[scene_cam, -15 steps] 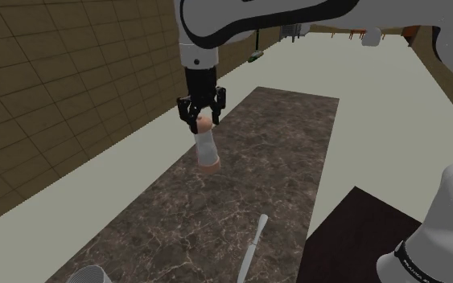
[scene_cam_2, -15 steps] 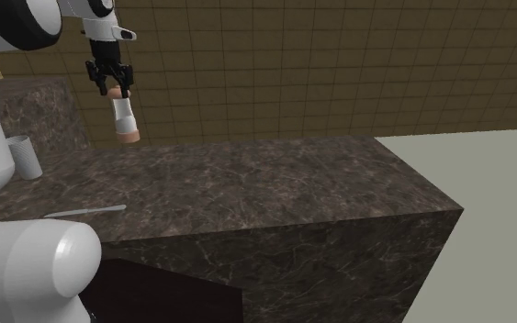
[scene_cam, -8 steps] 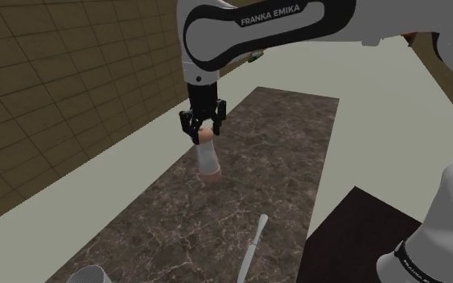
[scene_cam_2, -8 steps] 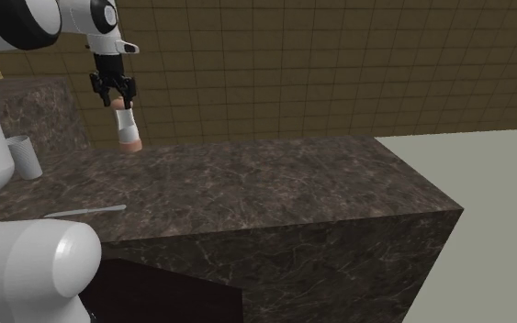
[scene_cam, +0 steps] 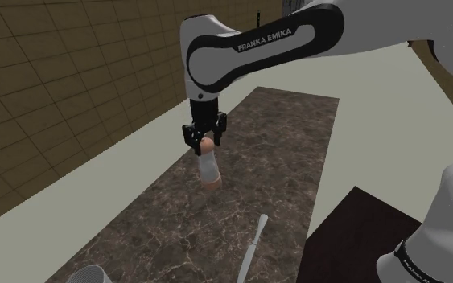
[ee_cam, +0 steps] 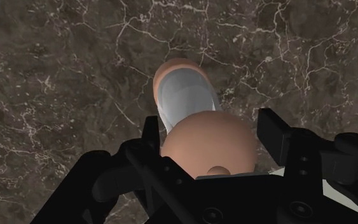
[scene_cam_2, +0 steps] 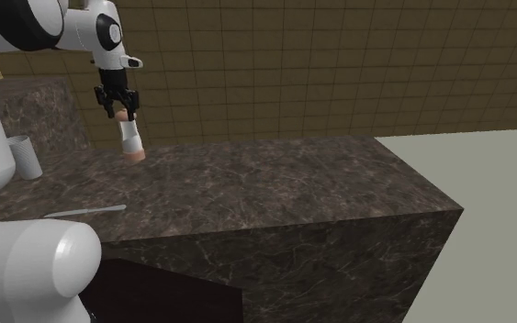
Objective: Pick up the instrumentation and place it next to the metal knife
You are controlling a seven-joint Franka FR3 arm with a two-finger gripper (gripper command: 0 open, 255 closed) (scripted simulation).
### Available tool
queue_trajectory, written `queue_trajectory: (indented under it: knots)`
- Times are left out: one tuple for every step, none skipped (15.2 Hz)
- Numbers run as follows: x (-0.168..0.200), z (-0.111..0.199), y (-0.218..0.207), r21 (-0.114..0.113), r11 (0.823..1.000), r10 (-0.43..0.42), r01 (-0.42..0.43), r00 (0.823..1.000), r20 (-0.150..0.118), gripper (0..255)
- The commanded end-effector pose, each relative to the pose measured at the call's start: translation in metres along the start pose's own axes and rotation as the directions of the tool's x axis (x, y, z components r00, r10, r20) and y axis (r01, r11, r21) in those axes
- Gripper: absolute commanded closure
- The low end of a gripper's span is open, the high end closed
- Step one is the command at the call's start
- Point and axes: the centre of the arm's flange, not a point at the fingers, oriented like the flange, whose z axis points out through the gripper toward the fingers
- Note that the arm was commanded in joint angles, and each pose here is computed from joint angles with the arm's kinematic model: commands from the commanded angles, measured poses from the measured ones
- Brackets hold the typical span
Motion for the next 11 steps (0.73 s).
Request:
queue_trajectory:
  knots:
    - [0.000,0.011,0.001,0.000,1.000,0.000,0.000,1.000,-0.001,255]
    - [0.000,0.016,0.002,0.000,1.000,0.000,0.000,1.000,-0.001,255]
    - [0.000,0.022,0.002,0.000,1.000,0.000,0.000,1.000,-0.001,255]
    - [0.000,0.027,0.003,0.000,1.000,0.000,0.000,1.000,-0.001,255]
    - [0.000,0.032,0.003,0.000,1.000,0.000,0.000,1.000,-0.001,255]
    - [0.001,0.038,0.003,0.000,1.000,0.000,0.000,1.000,-0.001,255]
    - [0.001,0.043,0.004,0.000,1.000,0.000,0.000,1.000,-0.001,255]
    - [0.001,0.048,0.004,0.000,1.000,0.000,0.000,1.000,-0.001,255]
    - [0.001,0.053,0.005,0.000,1.000,0.000,0.000,1.000,-0.001,255]
    - [0.001,0.059,0.005,0.000,1.000,0.000,0.000,1.000,-0.001,255]
    - [0.002,0.062,0.005,0.000,1.000,0.000,0.000,1.000,-0.001,255]
